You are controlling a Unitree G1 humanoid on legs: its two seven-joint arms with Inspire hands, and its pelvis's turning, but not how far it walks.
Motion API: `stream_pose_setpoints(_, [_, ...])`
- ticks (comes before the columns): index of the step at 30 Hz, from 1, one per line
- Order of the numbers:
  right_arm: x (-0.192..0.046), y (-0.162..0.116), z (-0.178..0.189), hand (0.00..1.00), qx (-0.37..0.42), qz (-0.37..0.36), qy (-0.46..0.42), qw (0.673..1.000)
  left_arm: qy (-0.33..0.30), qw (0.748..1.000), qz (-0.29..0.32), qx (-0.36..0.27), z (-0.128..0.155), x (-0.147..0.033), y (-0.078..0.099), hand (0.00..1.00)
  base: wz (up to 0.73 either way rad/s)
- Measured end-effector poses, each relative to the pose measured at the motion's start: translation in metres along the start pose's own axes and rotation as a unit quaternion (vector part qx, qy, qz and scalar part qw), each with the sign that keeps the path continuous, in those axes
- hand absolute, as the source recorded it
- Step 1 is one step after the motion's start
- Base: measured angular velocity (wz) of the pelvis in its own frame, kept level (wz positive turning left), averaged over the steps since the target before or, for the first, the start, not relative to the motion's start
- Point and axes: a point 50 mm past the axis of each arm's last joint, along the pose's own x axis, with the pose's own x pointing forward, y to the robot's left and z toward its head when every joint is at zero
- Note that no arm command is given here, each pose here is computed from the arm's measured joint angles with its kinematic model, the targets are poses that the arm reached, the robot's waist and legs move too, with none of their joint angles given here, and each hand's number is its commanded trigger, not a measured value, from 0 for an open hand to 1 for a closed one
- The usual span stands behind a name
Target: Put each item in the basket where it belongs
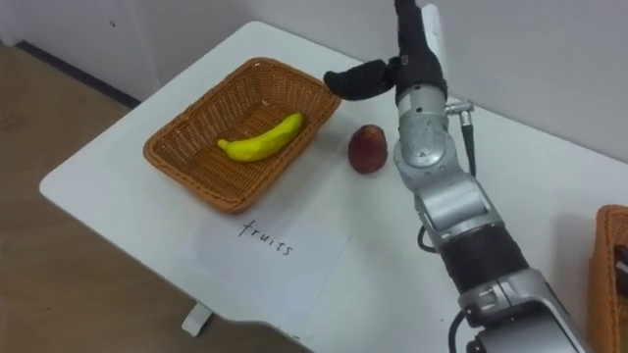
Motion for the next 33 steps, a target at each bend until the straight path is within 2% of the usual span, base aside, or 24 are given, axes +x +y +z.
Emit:
stream_pose_setpoints(7, [-0.001, -0.005, -0.024, 0.00, 0.004, -0.021, 0.052, 0.998, 0.003, 1.000, -0.011, -0.009, 0.000, -0.001, -0.008, 0.00, -0.05])
stream_pose_setpoints(16, [-0.001, -0.009, -0.033, 0.00, 0.017, -0.034, 0.067, 0.997, -0.010, 0.999, -0.028, -0.014, 0.004, -0.003, -0.019, 0.00, -0.02])
stream_pose_setpoints(33, [-0.003, -0.010, -0.045, 0.00, 0.008, -0.028, 0.092, 0.995, -0.017, 0.999, -0.027, -0.023, 0.008, -0.006, -0.027, 0.00, 0.00])
